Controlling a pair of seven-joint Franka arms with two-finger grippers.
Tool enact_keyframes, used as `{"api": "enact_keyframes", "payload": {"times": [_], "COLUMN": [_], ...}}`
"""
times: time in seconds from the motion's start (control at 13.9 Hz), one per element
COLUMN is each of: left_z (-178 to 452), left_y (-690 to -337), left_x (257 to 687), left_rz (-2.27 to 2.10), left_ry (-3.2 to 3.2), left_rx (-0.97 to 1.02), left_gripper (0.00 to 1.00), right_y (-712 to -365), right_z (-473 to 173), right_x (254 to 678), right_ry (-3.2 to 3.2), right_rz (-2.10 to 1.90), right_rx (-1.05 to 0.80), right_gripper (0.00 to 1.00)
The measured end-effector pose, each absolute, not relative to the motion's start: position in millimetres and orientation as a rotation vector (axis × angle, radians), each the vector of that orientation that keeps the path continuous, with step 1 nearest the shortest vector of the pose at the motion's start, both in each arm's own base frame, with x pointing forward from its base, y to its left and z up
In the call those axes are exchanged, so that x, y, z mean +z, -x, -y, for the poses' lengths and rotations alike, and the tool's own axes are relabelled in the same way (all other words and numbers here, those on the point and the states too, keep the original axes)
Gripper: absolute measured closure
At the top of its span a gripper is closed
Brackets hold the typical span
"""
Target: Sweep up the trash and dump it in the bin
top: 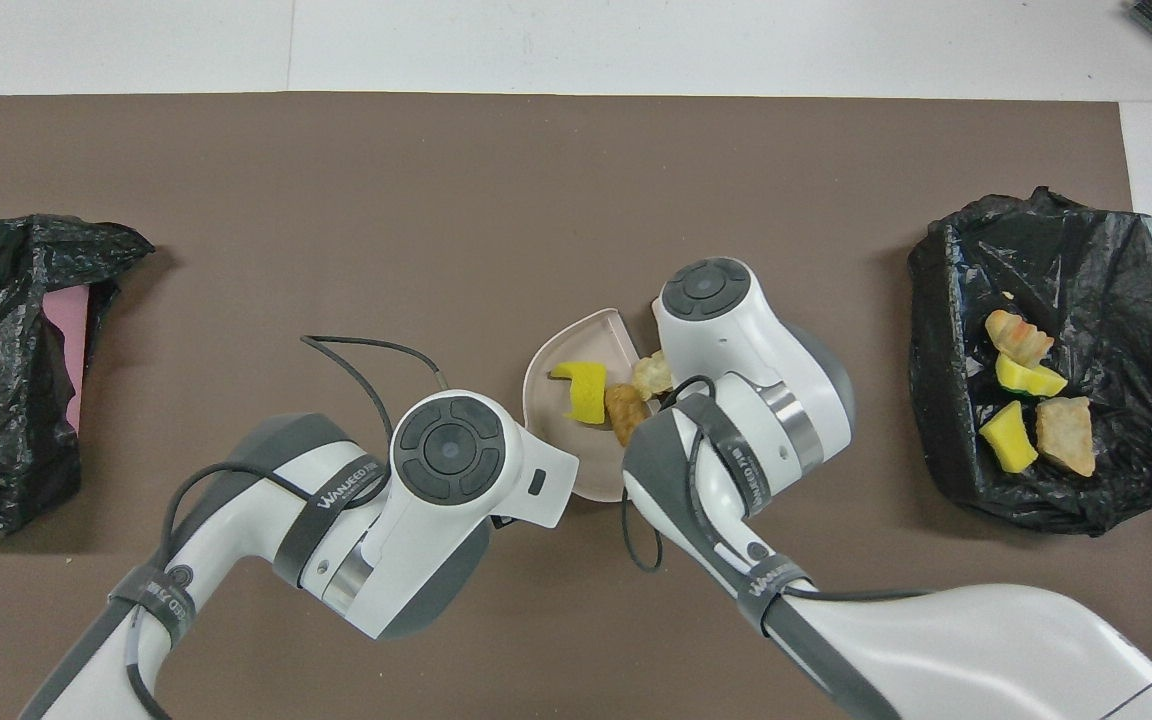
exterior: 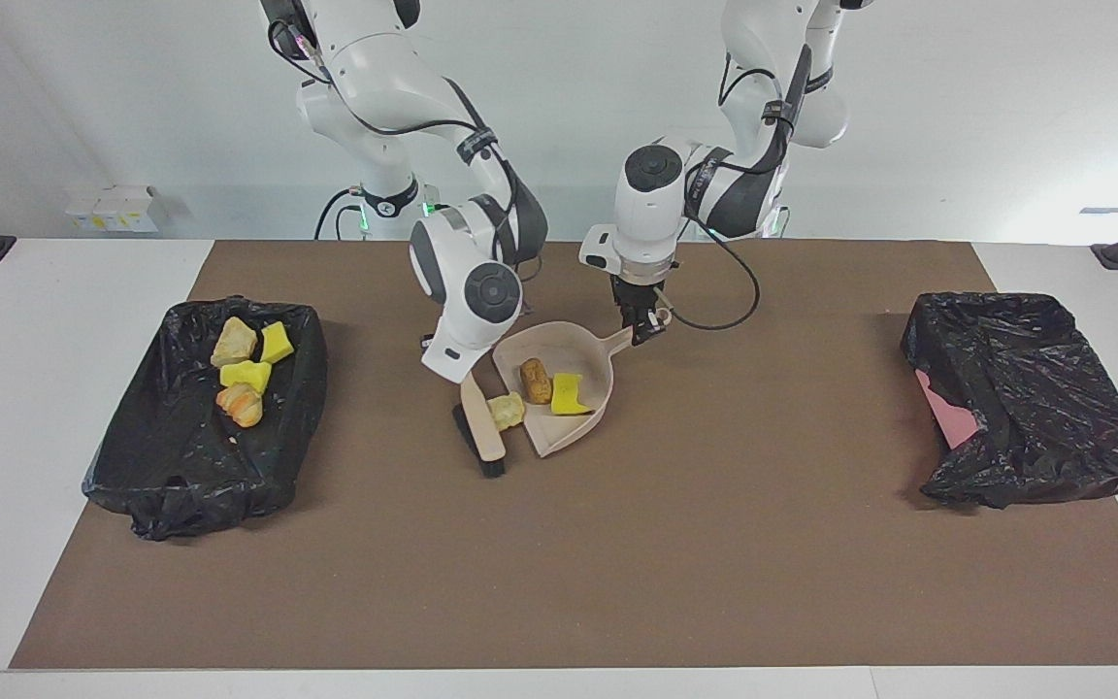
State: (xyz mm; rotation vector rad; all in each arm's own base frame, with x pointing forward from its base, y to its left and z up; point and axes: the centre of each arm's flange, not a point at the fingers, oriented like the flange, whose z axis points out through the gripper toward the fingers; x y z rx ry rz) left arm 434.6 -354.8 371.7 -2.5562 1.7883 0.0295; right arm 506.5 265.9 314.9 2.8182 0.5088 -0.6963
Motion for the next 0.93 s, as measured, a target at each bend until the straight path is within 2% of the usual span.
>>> {"api": "enact_keyframes", "payload": {"times": [0.22, 0.43, 0.65, 0.93], "left_z": [355, 355, 349, 311], "left_y": [-434, -434, -440, -468], "left_x": [369, 367, 364, 367], "left_rz": [-1.791, -1.78, -1.797, -1.859], "left_ry": [2.555, 2.599, 2.644, 2.605], "left_rx": [0.021, 0.015, 0.021, 0.002], "left_gripper": [0.67, 0.67, 0.67, 0.67], "right_y": [-484, -490, -494, -485], "right_z": [-295, -289, -272, -263], "right_x": [328, 346, 380, 406], "right_ry": [-2.812, -2.832, -2.881, -2.913], "right_rz": [-0.546, -0.519, -0.457, -0.253], "right_rx": [-0.737, -0.726, -0.713, -0.719], "right_gripper": [0.73, 0.73, 0.73, 0.73]}}
